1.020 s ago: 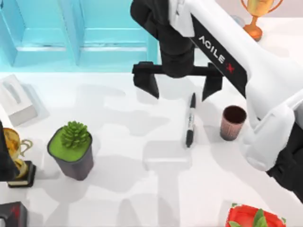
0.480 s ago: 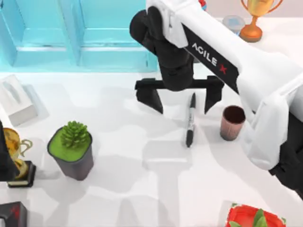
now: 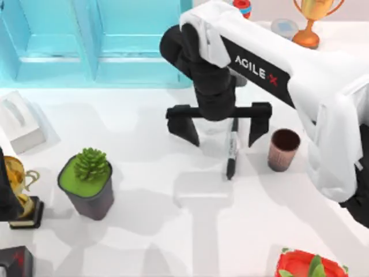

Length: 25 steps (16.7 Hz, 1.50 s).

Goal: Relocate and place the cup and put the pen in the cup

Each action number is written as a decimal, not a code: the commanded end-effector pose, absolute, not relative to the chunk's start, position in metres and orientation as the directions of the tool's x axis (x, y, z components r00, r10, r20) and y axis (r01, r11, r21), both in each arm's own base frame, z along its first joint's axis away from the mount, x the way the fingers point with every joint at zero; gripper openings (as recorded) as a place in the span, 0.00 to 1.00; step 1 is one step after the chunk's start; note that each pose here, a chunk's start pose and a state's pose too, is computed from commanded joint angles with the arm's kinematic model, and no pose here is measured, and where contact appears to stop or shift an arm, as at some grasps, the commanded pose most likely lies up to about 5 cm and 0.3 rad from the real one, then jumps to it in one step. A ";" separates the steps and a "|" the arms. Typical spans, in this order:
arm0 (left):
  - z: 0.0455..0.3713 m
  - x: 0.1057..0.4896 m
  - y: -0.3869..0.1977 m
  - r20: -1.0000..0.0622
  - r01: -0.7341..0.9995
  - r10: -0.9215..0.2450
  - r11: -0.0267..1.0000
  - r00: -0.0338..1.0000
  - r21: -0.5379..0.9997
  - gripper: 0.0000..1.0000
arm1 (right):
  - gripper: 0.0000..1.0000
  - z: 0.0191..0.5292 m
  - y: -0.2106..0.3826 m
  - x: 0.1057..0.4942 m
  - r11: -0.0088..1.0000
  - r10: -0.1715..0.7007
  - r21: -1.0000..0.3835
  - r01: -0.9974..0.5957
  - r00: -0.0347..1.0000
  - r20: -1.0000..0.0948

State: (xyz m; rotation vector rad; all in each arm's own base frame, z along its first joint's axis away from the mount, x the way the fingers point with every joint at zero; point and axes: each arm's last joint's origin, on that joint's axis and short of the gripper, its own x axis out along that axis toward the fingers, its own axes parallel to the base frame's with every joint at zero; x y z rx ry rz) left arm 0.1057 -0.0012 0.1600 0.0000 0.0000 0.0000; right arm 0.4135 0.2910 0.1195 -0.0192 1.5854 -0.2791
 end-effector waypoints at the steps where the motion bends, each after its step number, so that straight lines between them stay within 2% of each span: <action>1: 0.160 0.106 -0.001 0.000 0.000 0.000 1.000 1.000 0.000 1.00 | 1.00 0.116 0.290 0.413 0.969 -0.186 -0.189 0.161 -0.039 -0.982; 11: 0.160 0.106 -0.001 0.000 0.000 0.000 1.000 1.000 0.000 1.00 | 1.00 0.088 0.272 0.405 0.969 -0.186 -0.189 0.161 -0.039 -0.982; 20: 0.160 0.106 -0.001 0.000 0.000 0.000 1.000 1.000 0.000 1.00 | 1.00 0.084 0.270 0.403 0.969 -0.185 -0.189 0.161 -0.039 -0.982; 25: 0.160 0.106 -0.001 0.000 0.000 0.000 1.000 1.000 0.000 1.00 | 0.62 0.084 0.270 0.403 0.969 -0.185 -0.189 0.161 -0.039 -0.982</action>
